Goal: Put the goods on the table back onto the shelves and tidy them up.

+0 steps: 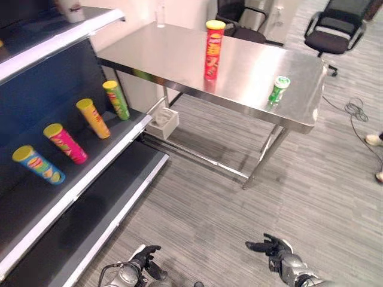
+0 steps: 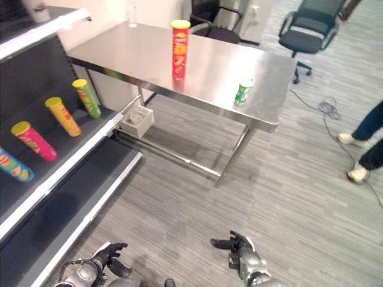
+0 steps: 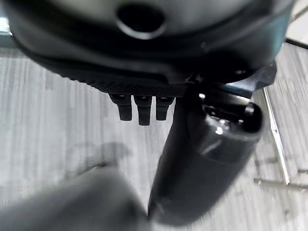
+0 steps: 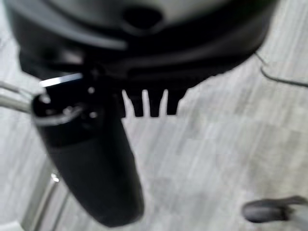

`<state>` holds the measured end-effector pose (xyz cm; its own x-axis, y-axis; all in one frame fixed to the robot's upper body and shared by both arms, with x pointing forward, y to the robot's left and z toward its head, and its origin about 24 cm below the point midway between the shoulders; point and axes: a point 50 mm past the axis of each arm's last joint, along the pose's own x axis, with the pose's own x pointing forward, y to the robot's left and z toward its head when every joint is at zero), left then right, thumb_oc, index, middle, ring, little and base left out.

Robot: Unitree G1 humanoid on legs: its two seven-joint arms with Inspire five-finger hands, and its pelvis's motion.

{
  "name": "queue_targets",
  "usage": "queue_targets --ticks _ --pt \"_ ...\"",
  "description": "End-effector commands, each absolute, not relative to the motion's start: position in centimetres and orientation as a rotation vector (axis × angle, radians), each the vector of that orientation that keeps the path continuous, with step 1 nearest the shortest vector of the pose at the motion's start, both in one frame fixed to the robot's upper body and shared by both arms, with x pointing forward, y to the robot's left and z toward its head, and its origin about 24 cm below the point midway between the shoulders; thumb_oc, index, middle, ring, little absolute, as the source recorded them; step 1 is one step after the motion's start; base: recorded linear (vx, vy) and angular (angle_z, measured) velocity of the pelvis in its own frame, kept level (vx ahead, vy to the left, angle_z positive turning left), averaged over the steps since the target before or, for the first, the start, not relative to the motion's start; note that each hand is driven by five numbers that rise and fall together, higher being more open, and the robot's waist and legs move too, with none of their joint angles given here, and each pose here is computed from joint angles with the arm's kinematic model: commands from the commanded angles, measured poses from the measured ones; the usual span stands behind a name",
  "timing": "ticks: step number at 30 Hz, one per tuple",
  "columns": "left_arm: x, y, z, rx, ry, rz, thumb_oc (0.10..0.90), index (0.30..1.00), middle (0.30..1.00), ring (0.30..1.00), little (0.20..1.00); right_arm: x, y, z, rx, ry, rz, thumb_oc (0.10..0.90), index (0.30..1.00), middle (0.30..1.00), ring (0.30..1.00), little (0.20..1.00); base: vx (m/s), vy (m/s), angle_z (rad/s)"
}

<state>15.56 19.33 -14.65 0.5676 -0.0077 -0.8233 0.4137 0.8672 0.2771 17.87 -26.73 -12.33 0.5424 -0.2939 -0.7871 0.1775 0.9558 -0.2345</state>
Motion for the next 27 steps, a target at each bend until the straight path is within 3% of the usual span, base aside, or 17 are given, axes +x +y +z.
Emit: queue_targets --ticks 1,6,10,15,16,19,27 --pt "15.7 19.1 -14.8 0.478 0.964 -0.235 0.8 0.9 0.9 0.9 0.9 12.3 -28.8 -13.8 -0.184 1.116 -0.348 0.8 0.9 0.9 0.9 0.9 0.47 0.031 -0.29" --pt "12.0 21.1 -15.9 0.397 1.099 -0.134 0.8 0.9 0.9 0.9 0.9 6.4 -29.0 -15.1 -0.135 1.305 -0.407 0.8 0.9 0.9 0.9 0.9 0.47 0.121 -0.54" --pt "10.6 21.7 -16.2 0.395 1.143 -0.116 0.8 0.9 0.9 0.9 0.9 4.9 -29.0 -15.3 -0.082 1.327 -0.449 0.8 0.9 0.9 0.9 0.9 0.45 0.163 -0.8" --pt "11.7 22.0 -15.8 0.452 1.1 -0.143 0.8 0.9 0.9 0.9 0.9 6.7 -29.0 -15.0 -0.069 1.255 -0.437 0.8 0.9 0.9 0.9 0.9 0.23 0.065 -0.46" --pt "13.6 21.6 -15.2 0.475 1.031 -0.152 0.8 0.9 0.9 0.9 0.9 9.8 -28.5 -14.6 -0.064 1.155 -0.397 0.8 0.9 0.9 0.9 0.9 0.04 0.002 -0.46" --pt "15.9 20.8 -14.4 0.552 0.943 -0.216 0.8 0.9 0.9 0.9 0.9 12.8 -27.3 -14.1 -0.079 1.071 -0.328 0.8 0.9 0.9 0.9 0.9 0.05 0.056 -0.45" --pt "19.3 20.4 -12.9 0.563 0.834 -0.191 0.8 0.9 0.9 0.9 0.9 11.0 -26.7 -14.9 -0.015 1.122 -0.396 0.8 0.9 0.9 0.9 0.9 0.15 -0.046 -0.38"
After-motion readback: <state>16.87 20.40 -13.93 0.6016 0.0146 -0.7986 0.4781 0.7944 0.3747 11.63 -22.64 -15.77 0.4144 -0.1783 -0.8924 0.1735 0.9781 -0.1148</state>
